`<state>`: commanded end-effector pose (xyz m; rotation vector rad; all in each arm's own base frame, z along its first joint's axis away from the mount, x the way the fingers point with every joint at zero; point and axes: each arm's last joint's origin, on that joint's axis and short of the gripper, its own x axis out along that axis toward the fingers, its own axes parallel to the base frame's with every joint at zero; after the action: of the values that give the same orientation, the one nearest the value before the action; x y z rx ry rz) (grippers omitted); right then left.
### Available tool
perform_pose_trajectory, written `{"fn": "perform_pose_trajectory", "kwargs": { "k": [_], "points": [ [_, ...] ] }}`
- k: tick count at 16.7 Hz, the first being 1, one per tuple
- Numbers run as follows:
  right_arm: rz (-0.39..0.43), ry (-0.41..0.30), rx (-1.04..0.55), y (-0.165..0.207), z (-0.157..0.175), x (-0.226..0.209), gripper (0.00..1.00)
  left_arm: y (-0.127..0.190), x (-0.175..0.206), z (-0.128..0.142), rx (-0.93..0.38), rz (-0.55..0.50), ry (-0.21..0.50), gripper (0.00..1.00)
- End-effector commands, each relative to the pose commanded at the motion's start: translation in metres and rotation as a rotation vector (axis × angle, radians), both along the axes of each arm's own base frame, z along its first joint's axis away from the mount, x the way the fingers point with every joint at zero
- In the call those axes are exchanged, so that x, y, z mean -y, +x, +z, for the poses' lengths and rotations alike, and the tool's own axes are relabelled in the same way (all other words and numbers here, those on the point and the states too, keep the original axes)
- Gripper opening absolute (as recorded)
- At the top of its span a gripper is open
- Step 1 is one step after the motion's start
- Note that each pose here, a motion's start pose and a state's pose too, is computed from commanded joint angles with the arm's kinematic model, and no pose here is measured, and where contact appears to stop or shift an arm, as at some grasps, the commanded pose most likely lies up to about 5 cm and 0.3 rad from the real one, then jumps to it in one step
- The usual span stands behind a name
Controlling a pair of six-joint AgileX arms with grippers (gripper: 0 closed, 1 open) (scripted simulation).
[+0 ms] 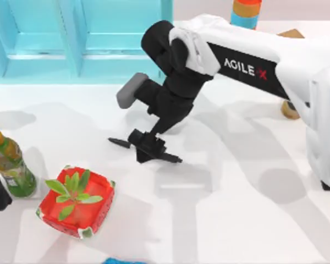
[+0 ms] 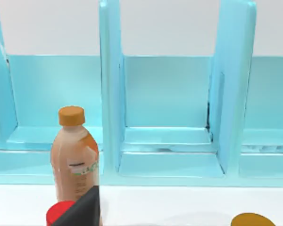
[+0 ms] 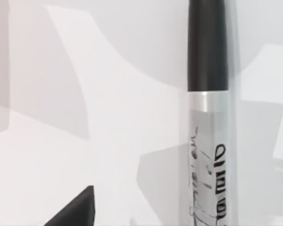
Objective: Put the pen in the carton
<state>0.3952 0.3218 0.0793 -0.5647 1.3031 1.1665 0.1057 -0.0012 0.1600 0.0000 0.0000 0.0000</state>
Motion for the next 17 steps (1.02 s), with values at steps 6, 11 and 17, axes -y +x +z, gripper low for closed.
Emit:
{"fn": "perform_pose_trajectory", "kwargs": {
  "k": [6,11,17],
  "points": [
    [0.000,0.000,0.000,0.0000,0.0000,0.0000,0.77,0.0000,0.0000,0.0000,0.000,0.000,0.000,1.00],
    [0.000,0.000,0.000,0.0000,0.0000,0.0000,0.40,0.0000,0.0000,0.0000,0.000,0.000,0.000,1.00],
    [0.000,0.000,0.000,0.0000,0.0000,0.0000,0.00,0.0000,0.0000,0.0000,0.000,0.000,0.000,1.00]
  ]
}}
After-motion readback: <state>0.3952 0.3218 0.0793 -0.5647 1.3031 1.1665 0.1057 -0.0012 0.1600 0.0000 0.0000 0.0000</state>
